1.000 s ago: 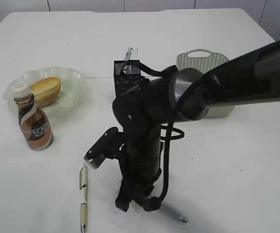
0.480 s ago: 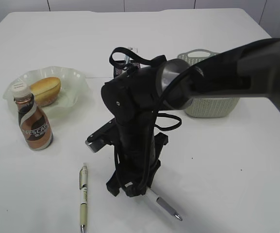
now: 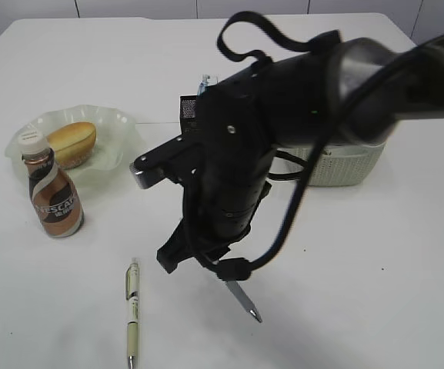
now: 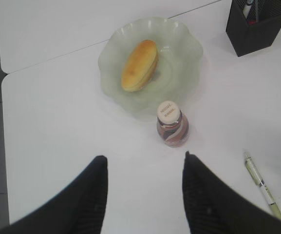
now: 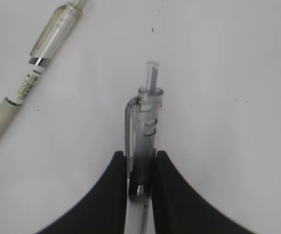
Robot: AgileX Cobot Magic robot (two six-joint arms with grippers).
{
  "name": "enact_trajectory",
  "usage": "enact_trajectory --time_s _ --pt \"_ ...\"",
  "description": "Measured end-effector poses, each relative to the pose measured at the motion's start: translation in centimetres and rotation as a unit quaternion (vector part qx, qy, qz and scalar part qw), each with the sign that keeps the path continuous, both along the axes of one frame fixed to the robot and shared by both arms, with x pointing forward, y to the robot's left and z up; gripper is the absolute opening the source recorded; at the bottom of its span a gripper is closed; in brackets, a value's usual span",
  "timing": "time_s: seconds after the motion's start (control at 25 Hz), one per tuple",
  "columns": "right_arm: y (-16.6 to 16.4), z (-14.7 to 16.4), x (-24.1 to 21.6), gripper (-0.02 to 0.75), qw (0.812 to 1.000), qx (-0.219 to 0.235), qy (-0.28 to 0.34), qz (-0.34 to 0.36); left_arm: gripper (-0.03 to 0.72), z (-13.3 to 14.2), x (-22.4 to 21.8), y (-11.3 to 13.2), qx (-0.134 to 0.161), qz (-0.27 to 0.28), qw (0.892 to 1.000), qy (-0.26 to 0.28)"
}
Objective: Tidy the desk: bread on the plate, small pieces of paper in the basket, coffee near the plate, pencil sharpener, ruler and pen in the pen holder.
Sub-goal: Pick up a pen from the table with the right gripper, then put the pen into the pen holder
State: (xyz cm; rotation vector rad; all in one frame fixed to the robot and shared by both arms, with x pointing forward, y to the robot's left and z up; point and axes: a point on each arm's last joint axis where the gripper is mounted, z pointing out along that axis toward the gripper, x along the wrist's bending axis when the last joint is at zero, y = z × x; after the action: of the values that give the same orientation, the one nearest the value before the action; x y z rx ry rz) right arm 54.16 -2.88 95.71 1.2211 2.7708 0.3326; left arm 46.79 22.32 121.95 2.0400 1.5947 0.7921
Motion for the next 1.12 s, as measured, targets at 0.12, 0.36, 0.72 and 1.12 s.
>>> enact_trajectory --time_s 0.12,0.36,0.72,1.12 --pt "-1.6 1.8 -1.8 0.088 0.997 0.053 -0.060 0.000 0.368 0.0 0.0 0.0 0.000 0.000 1.000 0.000" --pt "-4.1 5.8 -4.5 0.087 0.963 0.176 -0.206 0.003 0.368 0.0 0.0 0.0 0.000 0.000 1.000 0.000" --pt "-5.1 9.5 -2.0 0.078 0.887 0.268 -0.377 0.013 0.368 0.0 0.0 0.0 0.000 0.000 1.000 0.000" --pt "-7.4 11.5 3.2 0.078 0.810 0.313 -0.494 -0.032 0.368 0.0 0.1 0.0 -0.001 0.002 1.000 0.001"
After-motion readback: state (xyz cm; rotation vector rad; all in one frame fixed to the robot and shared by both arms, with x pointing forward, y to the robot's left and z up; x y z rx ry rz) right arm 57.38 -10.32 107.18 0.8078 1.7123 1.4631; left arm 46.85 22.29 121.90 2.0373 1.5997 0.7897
